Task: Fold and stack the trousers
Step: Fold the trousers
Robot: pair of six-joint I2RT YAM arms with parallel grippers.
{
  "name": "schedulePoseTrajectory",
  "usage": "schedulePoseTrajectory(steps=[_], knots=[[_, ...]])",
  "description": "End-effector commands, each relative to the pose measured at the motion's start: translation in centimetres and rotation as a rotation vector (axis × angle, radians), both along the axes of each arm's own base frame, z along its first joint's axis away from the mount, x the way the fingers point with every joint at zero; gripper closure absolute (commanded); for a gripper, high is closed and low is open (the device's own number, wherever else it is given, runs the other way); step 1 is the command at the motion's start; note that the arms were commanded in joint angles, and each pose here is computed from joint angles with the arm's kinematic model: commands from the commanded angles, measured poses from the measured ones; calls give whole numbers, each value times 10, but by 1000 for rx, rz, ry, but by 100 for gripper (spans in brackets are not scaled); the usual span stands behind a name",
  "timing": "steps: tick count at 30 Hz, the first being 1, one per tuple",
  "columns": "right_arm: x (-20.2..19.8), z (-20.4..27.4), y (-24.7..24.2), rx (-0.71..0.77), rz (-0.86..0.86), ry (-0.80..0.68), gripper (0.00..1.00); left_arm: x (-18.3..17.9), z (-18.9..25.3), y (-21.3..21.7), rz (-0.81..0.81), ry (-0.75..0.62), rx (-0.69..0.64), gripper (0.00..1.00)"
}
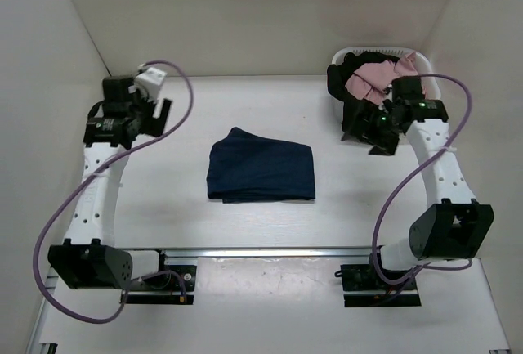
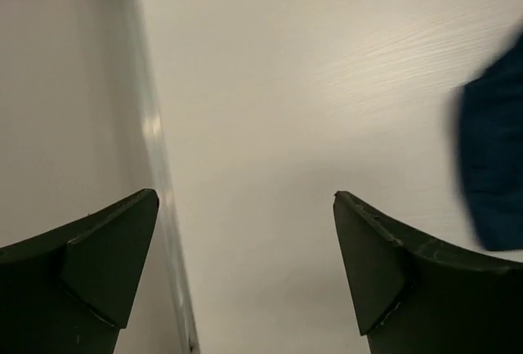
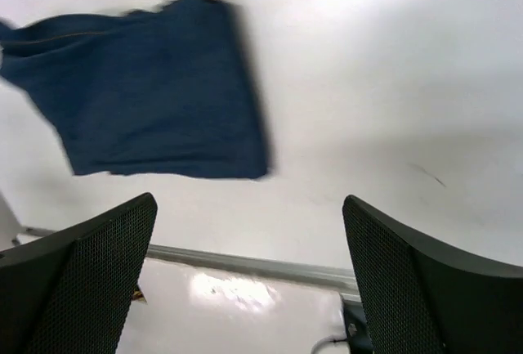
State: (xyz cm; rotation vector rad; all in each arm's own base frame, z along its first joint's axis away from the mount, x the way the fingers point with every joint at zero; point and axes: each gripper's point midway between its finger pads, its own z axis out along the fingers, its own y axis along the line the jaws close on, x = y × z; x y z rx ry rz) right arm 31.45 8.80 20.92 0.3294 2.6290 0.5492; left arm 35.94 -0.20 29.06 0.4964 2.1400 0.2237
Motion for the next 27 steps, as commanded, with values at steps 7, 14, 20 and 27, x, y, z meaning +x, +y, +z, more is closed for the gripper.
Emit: schedulePoseTrajectory(steps=[7,14,20,27], knots=[[-49,4,-109,-231,-251,77,1,-129,-105,146,637,254,33,0],[-45,15,-106,-211,-271,7,1,-149,-125,143,690,274,-111,0],[-50,14,-105,-210,-270,5,1,-146,-111,150,706,234,-116,0],[-62,13,-110,-252,-274,-14,1,-147,-114,143,692,249,-145,0]])
